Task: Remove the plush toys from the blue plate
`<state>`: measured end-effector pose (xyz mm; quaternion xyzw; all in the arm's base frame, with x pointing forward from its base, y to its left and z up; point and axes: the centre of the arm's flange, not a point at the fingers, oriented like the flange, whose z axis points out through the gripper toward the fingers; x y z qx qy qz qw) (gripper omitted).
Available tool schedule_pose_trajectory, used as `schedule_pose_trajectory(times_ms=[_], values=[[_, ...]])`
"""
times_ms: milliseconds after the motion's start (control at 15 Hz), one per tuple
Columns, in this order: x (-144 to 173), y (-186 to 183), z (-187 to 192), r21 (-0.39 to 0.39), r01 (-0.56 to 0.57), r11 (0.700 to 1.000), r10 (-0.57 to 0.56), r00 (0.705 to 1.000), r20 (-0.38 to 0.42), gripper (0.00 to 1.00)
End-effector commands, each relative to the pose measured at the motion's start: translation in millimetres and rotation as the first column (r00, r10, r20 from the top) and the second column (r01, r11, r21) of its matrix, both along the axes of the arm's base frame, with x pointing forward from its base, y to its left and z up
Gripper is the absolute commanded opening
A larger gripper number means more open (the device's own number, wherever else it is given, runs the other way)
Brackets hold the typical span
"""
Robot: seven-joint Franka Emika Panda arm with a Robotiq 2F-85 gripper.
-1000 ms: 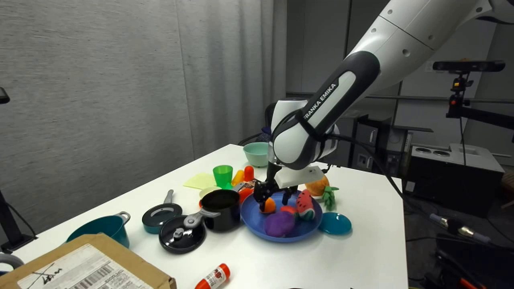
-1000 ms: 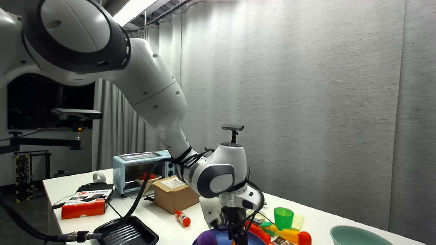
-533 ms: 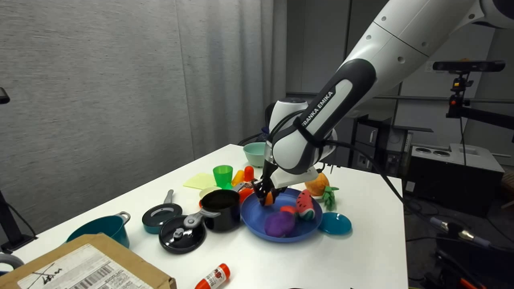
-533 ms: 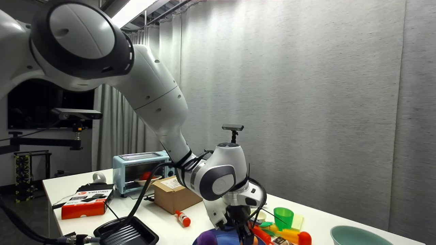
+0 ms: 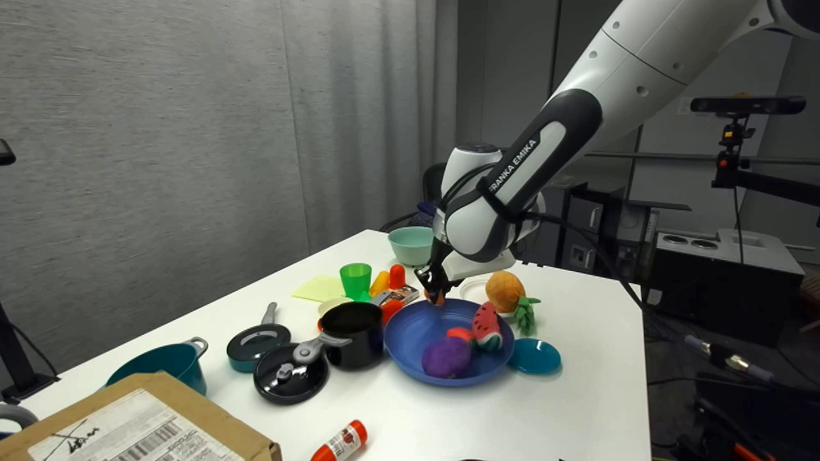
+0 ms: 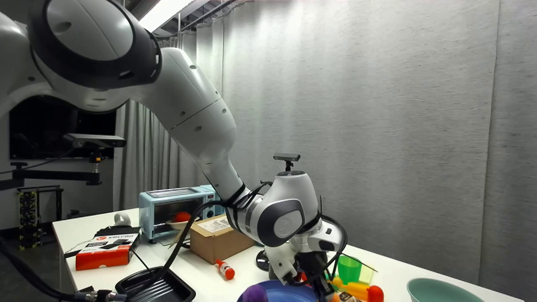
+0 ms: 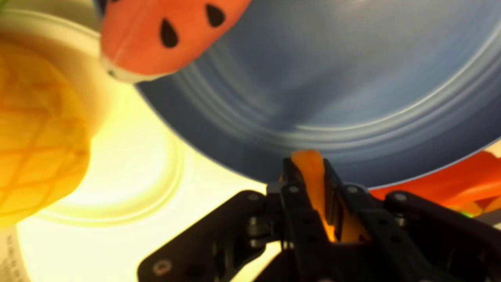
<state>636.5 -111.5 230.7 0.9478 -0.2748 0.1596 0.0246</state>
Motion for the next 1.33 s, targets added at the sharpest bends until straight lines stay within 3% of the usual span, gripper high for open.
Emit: schedule_pose_trajectory(times_ms=[0, 200, 333, 467, 867, 933, 1000, 1267], values=[[-17.8, -49.9, 30.2, -0.046, 0.136, 0.990, -0.137, 0.991, -0.008, 0.04], [-41.3, -106.8, 25.7, -0.101, 0.301, 0.948, -0.308, 0.950, -0.058, 0.04], [-56.8, -132.9, 18.9, -0.123, 0.402, 0.907, -0.414, 0.905, -0.094, 0.04], [-66.3, -146.1, 10.3, -0.117, 0.447, 0.887, -0.460, 0.878, -0.132, 0.04], [-61.0, -131.5, -19.6, -0.080, 0.431, 0.899, -0.437, 0.874, -0.213, 0.05], [-59.1, -127.3, -20.1, -0.081, 0.423, 0.903, -0.430, 0.876, -0.217, 0.40], [-57.7, -123.5, -20.1, -0.081, 0.411, 0.908, -0.419, 0.883, -0.212, 0.41], [-51.3, -107.3, 1.1, -0.066, 0.327, 0.943, -0.334, 0.921, -0.201, 0.70]])
